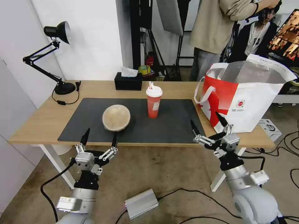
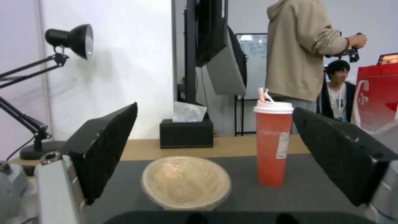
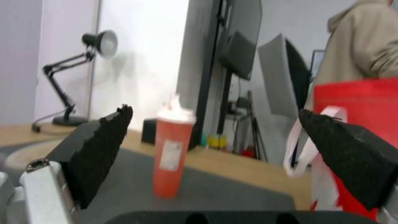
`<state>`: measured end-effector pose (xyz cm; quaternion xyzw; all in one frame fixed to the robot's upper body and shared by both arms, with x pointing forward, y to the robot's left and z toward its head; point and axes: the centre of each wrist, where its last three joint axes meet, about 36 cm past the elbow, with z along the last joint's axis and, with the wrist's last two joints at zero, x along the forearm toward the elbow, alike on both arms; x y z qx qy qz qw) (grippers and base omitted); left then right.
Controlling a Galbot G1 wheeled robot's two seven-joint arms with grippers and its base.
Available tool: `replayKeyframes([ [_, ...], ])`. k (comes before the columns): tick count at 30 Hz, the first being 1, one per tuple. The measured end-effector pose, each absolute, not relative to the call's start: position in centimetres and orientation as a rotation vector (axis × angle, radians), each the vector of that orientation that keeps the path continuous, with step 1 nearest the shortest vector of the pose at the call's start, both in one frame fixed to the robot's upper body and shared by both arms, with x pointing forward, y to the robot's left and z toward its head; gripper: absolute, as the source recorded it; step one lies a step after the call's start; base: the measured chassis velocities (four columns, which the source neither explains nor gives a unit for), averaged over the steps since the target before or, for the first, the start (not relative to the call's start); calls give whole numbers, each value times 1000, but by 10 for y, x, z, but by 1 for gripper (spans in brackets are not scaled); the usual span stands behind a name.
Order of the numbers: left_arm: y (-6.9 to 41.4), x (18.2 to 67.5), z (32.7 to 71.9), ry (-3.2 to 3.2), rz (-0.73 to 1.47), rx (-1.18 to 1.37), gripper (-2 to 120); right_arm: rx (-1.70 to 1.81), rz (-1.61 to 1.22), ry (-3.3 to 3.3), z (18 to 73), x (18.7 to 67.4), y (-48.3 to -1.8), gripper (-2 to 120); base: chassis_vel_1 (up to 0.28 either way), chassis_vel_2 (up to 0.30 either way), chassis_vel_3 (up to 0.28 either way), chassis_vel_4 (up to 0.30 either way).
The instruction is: Pick up the trash from the table and place it into the takeout bag.
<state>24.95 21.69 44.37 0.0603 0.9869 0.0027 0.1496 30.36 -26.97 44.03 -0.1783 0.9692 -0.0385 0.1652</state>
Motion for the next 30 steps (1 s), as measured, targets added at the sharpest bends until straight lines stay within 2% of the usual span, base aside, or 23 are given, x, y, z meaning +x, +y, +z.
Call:
replayKeyframes([
  [14,219,253,434,2849,16,177,100,-594,-141,2819,410,285,-264,100,0,0,0,0],
  [30,221,256,426,2858,20,163,100,-612,-155,2823,401,292,-266,100,0,0,0,0],
])
